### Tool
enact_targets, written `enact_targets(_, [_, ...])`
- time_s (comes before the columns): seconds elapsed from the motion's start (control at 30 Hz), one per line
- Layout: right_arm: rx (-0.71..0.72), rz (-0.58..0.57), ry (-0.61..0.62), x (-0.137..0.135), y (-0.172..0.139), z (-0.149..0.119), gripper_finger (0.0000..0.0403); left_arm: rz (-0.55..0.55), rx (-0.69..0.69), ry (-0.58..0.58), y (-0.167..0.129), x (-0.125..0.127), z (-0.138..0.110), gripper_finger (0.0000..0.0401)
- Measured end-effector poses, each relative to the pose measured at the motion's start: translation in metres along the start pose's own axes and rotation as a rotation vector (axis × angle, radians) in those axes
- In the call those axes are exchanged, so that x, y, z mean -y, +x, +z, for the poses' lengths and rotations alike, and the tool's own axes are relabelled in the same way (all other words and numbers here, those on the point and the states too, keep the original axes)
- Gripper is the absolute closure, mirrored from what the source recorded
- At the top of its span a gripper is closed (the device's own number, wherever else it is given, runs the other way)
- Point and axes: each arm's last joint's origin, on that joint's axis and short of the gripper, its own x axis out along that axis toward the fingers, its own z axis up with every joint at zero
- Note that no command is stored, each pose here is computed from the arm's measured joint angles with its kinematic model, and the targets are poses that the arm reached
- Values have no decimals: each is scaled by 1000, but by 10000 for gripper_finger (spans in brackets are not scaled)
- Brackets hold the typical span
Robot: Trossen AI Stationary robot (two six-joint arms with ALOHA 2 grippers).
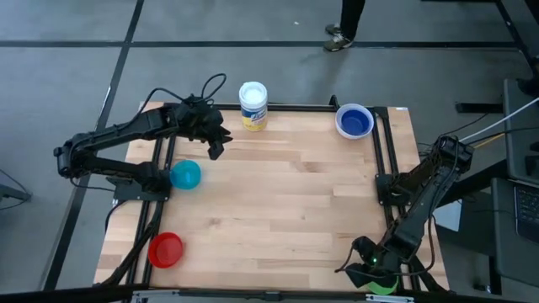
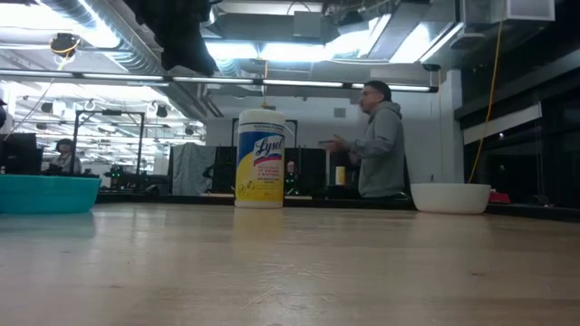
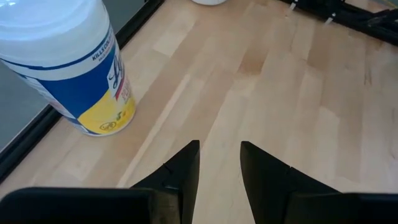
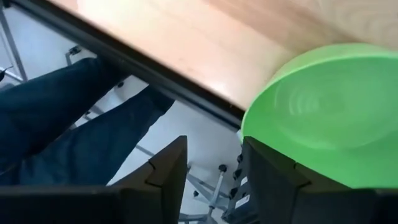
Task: Nest bowls inside each other
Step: Stack the green bowl on top of the blue bowl
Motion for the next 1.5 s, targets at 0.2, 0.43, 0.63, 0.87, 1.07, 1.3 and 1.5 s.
enact_targets(0.2, [28, -22, 25, -2, 7, 7, 252, -5, -24, 11, 7, 0, 0, 289])
enact_targets(0.43, [43, -24, 46, -7, 24, 12, 252, -13, -40, 21, 11, 0, 0, 289])
enact_targets(0.63, [25, 31, 48, -12, 24, 10, 247, -16, -24, 22, 12, 0, 1, 289])
enact_targets(0.87, [50, -34, 65, -6, 8, 13, 237, -24, -20, 16, 12, 0, 2, 289])
enact_targets(1.07, [-42, -203, 85, 8, 5, 7, 247, -24, -19, 14, 11, 0, 2, 289])
enact_targets(1.3, [-12, -155, 90, 4, 5, 10, 263, -23, -19, 14, 11, 0, 2, 289])
enact_targets(1.5, [26, -127, 102, 0, 6, 16, 255, -23, -19, 14, 11, 0, 2, 289])
